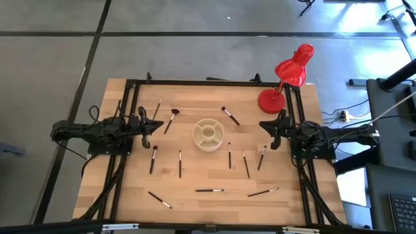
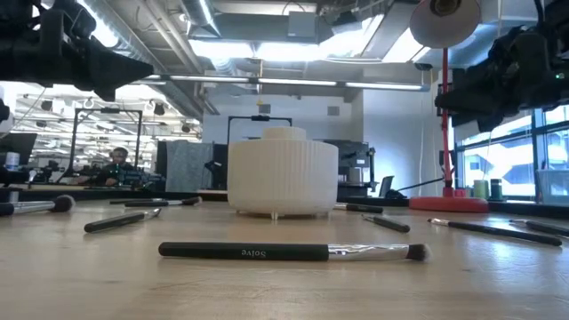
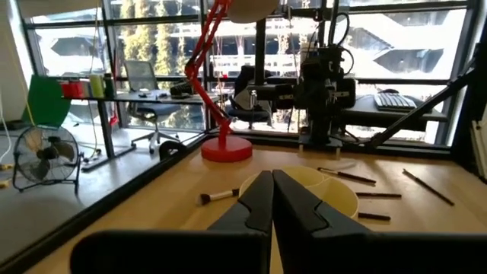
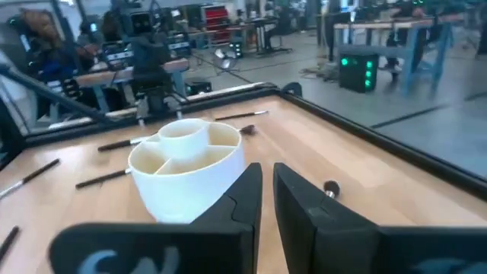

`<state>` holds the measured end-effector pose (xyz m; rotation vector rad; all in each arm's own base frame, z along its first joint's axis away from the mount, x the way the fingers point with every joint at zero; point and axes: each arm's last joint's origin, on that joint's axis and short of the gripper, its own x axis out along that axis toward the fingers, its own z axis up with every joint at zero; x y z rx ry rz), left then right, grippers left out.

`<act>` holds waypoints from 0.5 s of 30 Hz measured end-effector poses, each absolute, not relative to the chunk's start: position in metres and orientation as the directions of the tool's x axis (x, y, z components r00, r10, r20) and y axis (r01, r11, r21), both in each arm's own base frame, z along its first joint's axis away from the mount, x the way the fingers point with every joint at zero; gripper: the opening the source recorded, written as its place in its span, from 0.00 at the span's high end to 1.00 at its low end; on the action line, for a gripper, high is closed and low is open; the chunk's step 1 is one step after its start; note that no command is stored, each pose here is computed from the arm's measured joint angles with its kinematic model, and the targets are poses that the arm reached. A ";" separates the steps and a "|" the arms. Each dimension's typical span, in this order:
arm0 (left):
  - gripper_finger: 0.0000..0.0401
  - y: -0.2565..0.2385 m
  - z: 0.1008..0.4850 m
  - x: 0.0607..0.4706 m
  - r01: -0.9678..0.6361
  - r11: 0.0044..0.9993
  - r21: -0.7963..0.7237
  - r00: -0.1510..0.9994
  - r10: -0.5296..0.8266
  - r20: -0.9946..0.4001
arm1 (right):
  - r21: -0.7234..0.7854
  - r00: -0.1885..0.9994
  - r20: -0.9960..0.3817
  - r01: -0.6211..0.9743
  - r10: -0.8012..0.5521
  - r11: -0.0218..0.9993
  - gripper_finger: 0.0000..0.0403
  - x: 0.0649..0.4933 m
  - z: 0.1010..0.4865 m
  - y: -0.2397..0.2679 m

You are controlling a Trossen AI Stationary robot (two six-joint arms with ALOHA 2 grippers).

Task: Put items in baskets/containers
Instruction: Put the blush brush into the white organizer

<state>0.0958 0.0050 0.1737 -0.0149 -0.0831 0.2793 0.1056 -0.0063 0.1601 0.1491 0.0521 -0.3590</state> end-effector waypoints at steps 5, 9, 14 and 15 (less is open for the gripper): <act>1.00 0.005 0.174 0.096 -0.271 0.962 -0.036 0.959 0.273 0.080 | 0.214 0.898 -0.164 0.437 -0.409 0.874 0.91 0.110 0.151 -0.008; 1.00 0.005 0.174 0.096 -0.264 0.959 -0.106 0.959 0.273 0.080 | 0.128 0.764 -0.175 0.643 -0.621 0.755 0.91 0.110 0.148 -0.015; 1.00 0.005 0.177 0.095 -0.280 0.956 -0.091 0.951 0.289 0.109 | 0.215 0.747 -0.206 0.665 -0.632 0.715 0.91 0.118 0.165 -0.022; 1.00 0.006 0.178 0.095 -0.299 0.952 -0.074 0.945 0.306 0.118 | 0.238 0.753 -0.210 0.658 -0.624 0.714 0.91 0.121 0.171 -0.024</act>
